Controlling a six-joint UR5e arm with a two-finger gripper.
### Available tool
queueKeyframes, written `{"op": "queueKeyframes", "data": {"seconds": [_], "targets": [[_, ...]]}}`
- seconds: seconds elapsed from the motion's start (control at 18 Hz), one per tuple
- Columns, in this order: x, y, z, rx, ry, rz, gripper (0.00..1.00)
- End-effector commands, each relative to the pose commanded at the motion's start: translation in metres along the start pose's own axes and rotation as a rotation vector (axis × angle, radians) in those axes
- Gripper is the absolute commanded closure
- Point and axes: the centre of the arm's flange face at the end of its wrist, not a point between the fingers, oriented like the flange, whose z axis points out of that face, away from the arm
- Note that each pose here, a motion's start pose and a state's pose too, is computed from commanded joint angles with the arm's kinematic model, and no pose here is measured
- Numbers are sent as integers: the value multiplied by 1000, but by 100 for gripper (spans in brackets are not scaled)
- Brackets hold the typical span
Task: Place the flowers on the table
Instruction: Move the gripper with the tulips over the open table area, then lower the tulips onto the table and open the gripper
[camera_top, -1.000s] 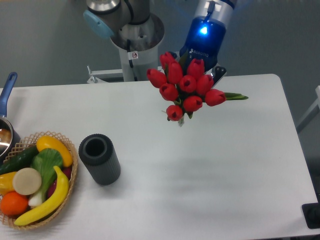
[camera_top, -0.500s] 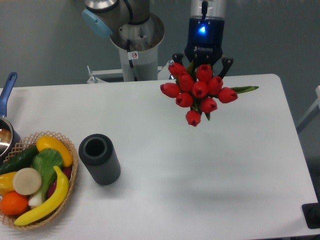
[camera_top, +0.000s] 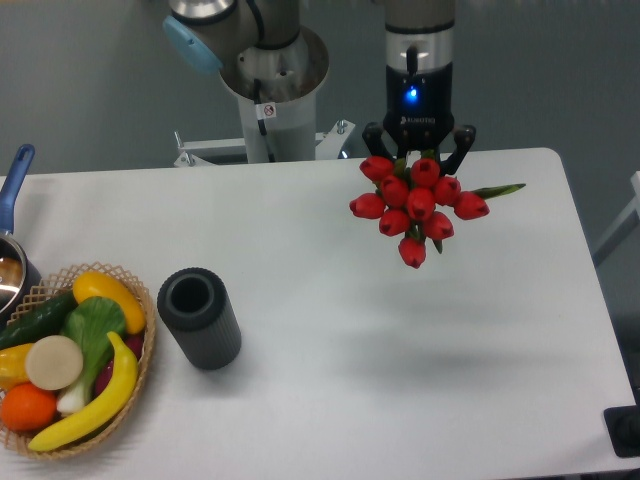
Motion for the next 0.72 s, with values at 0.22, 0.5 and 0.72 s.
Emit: {"op": "queueKeyframes", "data": {"seconds": [0.22, 0.5, 0.72], "targets": [[4, 3, 25, -93, 49, 3, 59], [2, 6, 66, -159, 137, -17, 59], [2, 7, 104, -201, 189, -71, 59]]}}
